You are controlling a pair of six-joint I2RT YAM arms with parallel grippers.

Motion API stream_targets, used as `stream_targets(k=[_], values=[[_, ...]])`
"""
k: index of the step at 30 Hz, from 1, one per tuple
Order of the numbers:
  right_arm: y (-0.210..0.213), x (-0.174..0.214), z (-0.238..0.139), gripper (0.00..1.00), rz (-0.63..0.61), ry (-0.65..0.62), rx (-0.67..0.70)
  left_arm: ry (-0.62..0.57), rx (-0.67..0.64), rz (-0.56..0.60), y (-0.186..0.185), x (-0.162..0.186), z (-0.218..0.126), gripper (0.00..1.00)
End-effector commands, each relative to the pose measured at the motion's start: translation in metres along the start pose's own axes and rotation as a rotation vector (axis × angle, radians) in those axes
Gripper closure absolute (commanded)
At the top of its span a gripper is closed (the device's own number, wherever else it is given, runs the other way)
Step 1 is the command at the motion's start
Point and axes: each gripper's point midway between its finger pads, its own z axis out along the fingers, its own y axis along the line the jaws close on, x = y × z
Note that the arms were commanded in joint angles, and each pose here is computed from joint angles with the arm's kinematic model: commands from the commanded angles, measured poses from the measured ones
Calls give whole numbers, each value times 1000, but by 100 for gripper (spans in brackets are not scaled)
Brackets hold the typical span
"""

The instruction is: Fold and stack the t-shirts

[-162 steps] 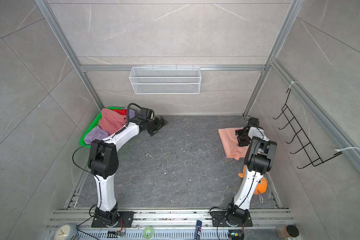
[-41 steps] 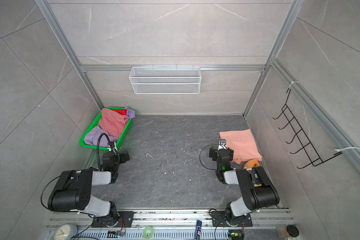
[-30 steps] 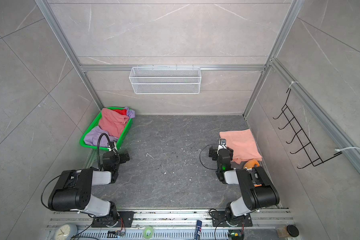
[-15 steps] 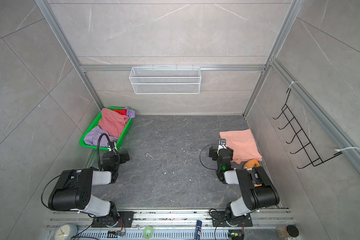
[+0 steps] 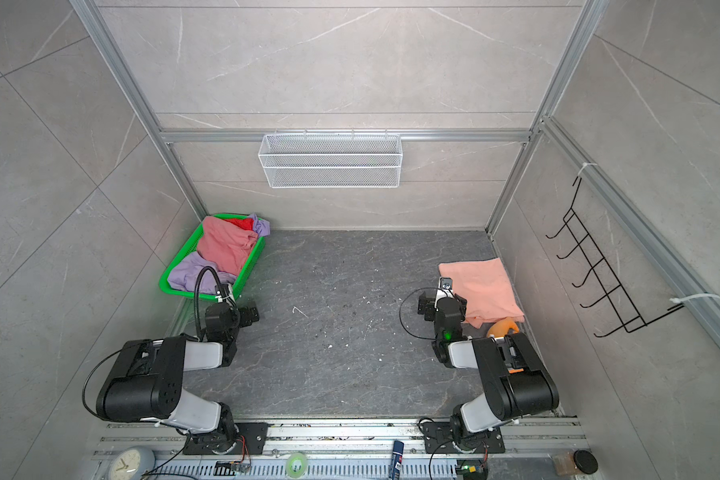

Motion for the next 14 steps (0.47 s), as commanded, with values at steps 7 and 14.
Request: stream_targets(k=[7,14], values=[[0,-3,0,0,11,-12,-13,-74,-1,12,-1,-22,0,0],[-1,-4,-1,0,14,-16,-26,-79,0,11,-1,-23,-1,0]])
